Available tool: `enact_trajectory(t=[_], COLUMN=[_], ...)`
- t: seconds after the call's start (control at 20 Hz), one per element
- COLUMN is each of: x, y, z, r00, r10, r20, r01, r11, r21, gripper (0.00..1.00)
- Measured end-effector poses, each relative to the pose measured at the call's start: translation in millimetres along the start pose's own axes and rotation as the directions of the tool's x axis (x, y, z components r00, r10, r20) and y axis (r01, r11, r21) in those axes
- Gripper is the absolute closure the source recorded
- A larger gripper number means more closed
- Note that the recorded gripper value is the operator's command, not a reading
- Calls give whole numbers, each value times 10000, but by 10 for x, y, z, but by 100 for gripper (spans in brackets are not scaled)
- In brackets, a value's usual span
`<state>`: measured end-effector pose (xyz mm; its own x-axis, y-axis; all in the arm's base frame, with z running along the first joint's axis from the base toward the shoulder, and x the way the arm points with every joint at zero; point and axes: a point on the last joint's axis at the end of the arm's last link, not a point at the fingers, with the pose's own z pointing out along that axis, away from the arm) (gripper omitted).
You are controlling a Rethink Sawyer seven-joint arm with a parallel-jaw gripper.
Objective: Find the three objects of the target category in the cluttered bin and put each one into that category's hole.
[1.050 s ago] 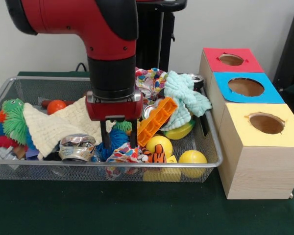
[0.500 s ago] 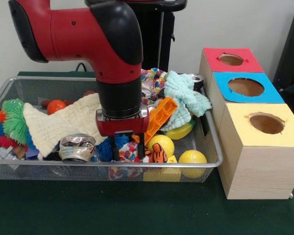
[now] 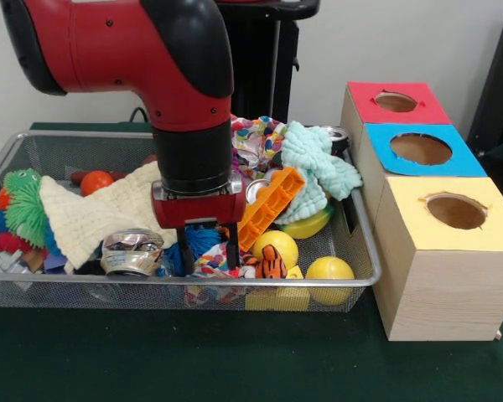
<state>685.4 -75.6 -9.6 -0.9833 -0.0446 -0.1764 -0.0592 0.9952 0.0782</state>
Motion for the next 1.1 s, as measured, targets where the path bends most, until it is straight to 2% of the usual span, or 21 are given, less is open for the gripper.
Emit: enact_trajectory(t=[0.3,0.7,1.1], x=[-165,-255,-250], y=[-210,-393,-391], z=[-249,-451,-451], r00=[9987,9967,9968], r10=[183,264,258], r20=[469,766,761], r01=[-191,-296,-289], r11=[9997,9987,9987], r21=[156,417,408], gripper=[0,0,0])
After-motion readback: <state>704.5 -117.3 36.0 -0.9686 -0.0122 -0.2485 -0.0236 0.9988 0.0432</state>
